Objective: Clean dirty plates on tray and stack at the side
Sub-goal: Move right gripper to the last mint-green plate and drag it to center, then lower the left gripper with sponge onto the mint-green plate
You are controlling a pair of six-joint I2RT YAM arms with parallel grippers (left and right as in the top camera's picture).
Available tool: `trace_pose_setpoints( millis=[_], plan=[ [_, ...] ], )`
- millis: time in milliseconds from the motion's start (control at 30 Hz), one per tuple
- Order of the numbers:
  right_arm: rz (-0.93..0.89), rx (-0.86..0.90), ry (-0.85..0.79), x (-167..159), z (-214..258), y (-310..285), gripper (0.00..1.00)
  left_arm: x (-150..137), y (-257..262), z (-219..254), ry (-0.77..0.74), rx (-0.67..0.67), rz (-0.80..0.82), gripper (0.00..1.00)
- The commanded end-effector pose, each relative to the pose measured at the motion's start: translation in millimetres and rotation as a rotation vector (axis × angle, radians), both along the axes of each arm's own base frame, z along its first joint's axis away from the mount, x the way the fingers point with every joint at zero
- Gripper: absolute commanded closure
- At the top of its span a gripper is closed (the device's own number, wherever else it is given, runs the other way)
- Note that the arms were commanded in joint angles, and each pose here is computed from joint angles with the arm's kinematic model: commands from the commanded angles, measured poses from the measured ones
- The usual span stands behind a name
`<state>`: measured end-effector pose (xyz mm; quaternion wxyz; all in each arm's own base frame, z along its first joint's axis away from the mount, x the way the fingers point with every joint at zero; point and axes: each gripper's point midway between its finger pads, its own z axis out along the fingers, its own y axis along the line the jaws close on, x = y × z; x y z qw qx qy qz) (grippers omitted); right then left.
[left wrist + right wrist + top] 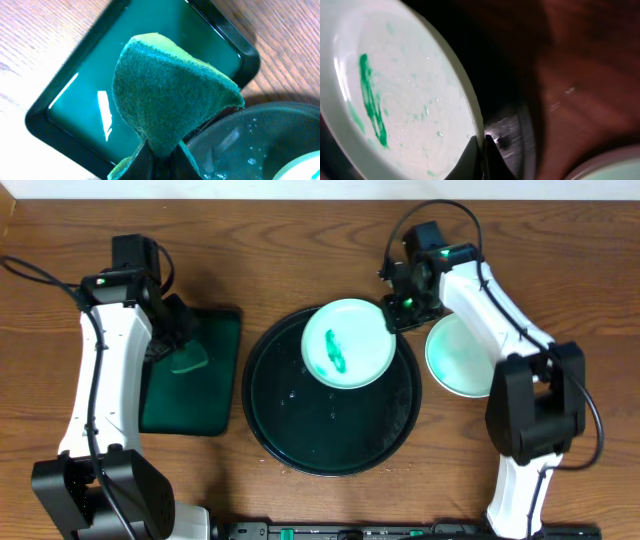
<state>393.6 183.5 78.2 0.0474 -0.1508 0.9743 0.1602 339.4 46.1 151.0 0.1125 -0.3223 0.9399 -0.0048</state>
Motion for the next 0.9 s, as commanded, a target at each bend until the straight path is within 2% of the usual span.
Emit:
trace_pose_setpoints(
  millis=[0,100,267,400,433,500,567,733,867],
  plan=[
    [-0.148,0.017,0.072,-18,19,17,0.99,-1,-11,-4,0.020,0.004,-0.037,0.93],
    [-0.192,-0.017,0.165,-43,0,25,0.99,-1,-21,-5,0.022,-0.001,-0.041,0.93],
    [-0.262,-0.089,0.177,-60,-34,32,0.99,0,-37,-5,0.022,-0.002,-0.081,0.93],
    [-0.250,-0.080,0.184,-71,-52,41,0.99,-2,-51,-5,0.030,-0.002,-0.122,0.93],
    [-0.244,-0.084,0.187,-74,-54,42,0.95,-2,-54,-5,0.030,-0.003,-0.124,0.93],
    [-0.226,-0.085,0.185,-76,-54,44,0.81,-2,-61,-5,0.029,-0.008,-0.136,0.93],
    [-0.226,-0.085,0.185,-76,-55,44,0.76,-2,-67,-5,0.028,-0.009,-0.146,0.93],
    [-0.229,-0.105,0.193,-77,-63,42,0.74,-5,-86,-7,0.033,-0.009,-0.201,0.93],
    [-0.232,-0.115,0.221,-79,-77,42,0.80,-7,-96,-15,0.039,-0.011,-0.215,0.93]
  ],
)
